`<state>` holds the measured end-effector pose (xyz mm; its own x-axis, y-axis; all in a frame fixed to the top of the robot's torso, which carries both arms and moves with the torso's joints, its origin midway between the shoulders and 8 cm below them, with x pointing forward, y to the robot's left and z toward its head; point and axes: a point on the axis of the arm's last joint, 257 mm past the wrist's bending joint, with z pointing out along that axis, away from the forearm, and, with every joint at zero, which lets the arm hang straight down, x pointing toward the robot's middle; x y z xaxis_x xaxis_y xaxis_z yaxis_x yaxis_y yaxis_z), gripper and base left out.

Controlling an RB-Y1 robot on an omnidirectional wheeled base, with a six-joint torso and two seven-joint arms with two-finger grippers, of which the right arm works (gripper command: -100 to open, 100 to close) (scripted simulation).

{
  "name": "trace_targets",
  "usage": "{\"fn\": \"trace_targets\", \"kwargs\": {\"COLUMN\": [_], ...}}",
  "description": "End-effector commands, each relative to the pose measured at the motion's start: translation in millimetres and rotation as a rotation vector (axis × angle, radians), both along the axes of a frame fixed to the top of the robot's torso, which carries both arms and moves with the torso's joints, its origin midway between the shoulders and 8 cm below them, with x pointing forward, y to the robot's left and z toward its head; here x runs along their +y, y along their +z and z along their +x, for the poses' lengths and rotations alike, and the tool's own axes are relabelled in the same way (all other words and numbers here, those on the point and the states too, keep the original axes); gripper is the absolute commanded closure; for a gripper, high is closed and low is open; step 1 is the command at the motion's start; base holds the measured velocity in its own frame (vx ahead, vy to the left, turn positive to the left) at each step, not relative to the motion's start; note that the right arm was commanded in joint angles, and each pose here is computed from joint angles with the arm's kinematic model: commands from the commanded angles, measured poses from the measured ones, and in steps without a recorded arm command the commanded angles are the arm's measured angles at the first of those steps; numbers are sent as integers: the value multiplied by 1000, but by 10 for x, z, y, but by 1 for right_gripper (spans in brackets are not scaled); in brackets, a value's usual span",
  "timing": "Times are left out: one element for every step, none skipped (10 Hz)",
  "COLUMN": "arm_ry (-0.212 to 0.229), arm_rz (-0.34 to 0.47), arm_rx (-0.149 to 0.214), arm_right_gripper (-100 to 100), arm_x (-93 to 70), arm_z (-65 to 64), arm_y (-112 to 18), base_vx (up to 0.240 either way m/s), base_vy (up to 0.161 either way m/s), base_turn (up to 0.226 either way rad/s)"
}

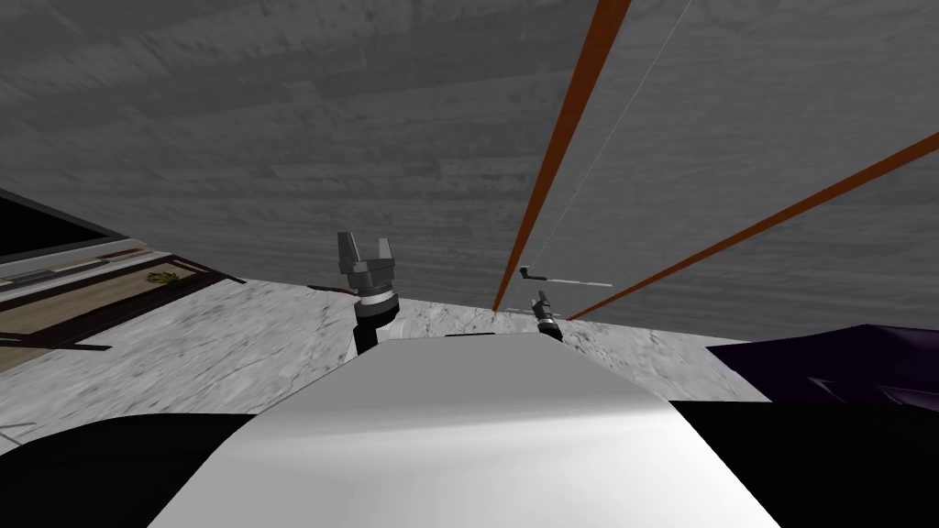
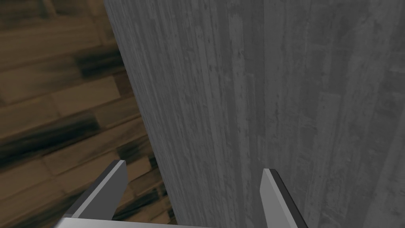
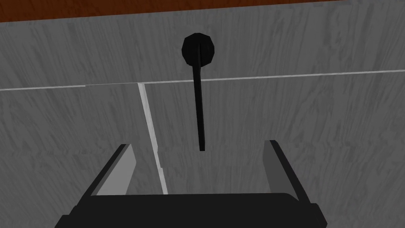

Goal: Pull the door open

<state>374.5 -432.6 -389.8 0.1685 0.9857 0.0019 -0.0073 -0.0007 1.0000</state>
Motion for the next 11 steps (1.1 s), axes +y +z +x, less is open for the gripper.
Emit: {"fn": "trace_targets", "kwargs": {"arm_ry": [0,-8,-11,-18,-25,-32,-38,-42,-39,-39,-39], "arm_rz": [0,0,0,0,1,1,2,2,2,2,2], "arm_rx": [0,0,0,1,1,1,2,2,2,2,2], "arm_right_gripper": [-100,-100,-100,-100,-100,-100,-100,-100,-100,100,100], "arm_x": [0,-26,-35,-53,-71,-90,-106,-118,-109,-109,-109], "arm_z": [0,7,9,15,21,27,32,36,38,38,38], "arm_y": [0,-6,-7,-11,-15,-18,-22,-25,-23,-23,-23], "base_vx": [29,126,176,190,224,222,187,171,78,-8,-29], "base_vy": [-25,-32,-54,-71,-41,-38,-57,-75,-36,5,11], "base_turn": [14,53,56,61,74,65,56,48,16,-10,-15]}}
